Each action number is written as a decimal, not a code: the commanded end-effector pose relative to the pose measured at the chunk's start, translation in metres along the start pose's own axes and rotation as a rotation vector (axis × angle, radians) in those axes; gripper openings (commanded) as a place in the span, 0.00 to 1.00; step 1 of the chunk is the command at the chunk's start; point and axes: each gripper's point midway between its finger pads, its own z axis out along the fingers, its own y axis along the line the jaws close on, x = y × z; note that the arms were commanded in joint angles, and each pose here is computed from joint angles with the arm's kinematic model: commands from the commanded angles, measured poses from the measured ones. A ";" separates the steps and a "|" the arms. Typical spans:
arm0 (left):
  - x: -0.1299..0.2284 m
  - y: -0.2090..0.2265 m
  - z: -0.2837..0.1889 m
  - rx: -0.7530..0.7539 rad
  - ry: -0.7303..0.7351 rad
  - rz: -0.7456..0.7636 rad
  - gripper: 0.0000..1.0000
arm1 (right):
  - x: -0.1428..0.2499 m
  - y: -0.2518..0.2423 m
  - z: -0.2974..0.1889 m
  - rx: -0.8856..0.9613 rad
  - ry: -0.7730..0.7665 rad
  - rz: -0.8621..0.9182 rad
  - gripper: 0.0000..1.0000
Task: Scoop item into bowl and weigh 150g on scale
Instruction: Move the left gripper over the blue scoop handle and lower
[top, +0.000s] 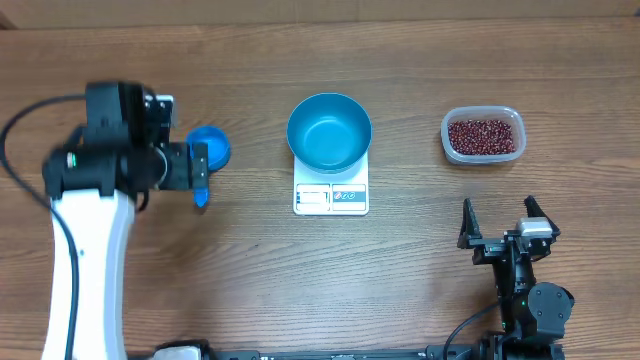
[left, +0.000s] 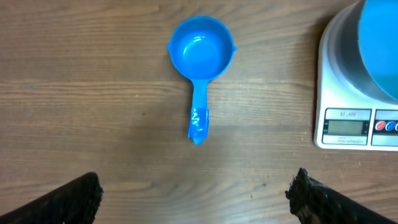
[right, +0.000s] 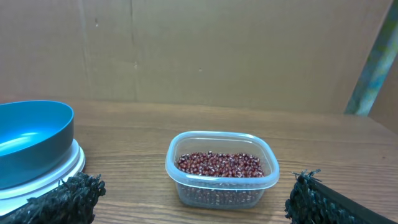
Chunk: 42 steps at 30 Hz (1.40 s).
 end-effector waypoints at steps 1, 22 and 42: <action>-0.010 0.004 0.006 -0.007 0.095 -0.003 1.00 | 0.002 -0.001 0.000 0.007 -0.004 -0.002 1.00; 0.015 -0.002 0.123 0.030 0.474 -0.017 1.00 | 0.002 -0.001 0.000 0.007 -0.004 -0.002 1.00; -0.011 -0.020 0.143 -0.015 0.339 0.023 1.00 | 0.002 -0.001 0.000 0.007 -0.005 -0.002 1.00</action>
